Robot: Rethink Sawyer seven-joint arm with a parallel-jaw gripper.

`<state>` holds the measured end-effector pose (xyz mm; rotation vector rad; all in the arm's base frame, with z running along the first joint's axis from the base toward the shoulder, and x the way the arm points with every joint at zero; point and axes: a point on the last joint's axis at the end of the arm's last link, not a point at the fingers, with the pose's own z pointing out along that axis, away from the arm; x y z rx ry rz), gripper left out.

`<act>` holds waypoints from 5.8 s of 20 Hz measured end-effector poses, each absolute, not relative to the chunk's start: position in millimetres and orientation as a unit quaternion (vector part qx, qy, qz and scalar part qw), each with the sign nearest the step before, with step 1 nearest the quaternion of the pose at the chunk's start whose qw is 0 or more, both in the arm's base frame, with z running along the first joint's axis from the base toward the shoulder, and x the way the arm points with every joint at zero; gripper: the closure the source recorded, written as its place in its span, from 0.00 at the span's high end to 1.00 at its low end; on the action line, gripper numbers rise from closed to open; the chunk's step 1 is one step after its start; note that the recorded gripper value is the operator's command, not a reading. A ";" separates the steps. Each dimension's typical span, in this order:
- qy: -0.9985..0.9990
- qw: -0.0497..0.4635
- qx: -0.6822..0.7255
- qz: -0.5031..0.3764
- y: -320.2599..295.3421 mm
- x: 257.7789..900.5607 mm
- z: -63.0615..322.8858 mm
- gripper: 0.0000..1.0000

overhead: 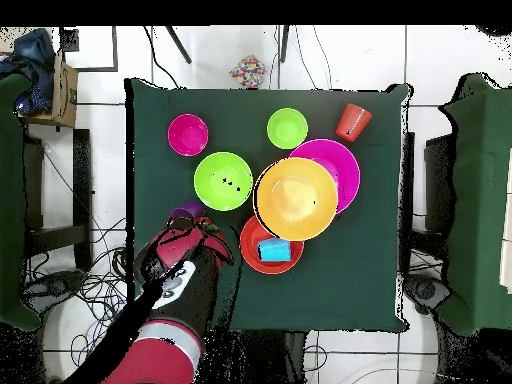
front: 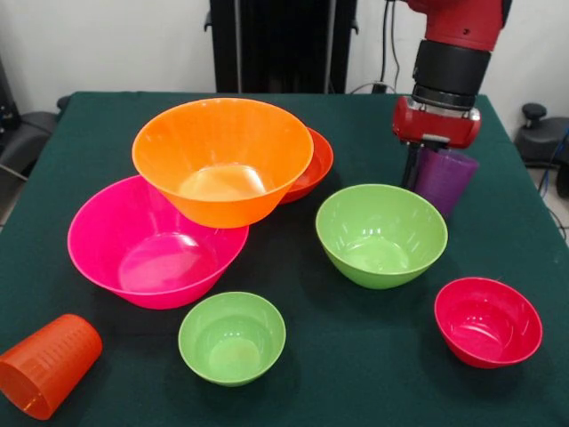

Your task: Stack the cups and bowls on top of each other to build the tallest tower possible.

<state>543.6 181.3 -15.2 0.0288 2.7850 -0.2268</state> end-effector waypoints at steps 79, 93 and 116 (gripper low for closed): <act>0.984 0.168 0.025 -0.044 -57.2 535.3 137.0 0.00; 0.982 0.149 -0.099 -0.061 -30.3 518.3 74.1 0.00; 0.983 0.166 -0.051 -0.056 -84.3 519.4 56.7 0.00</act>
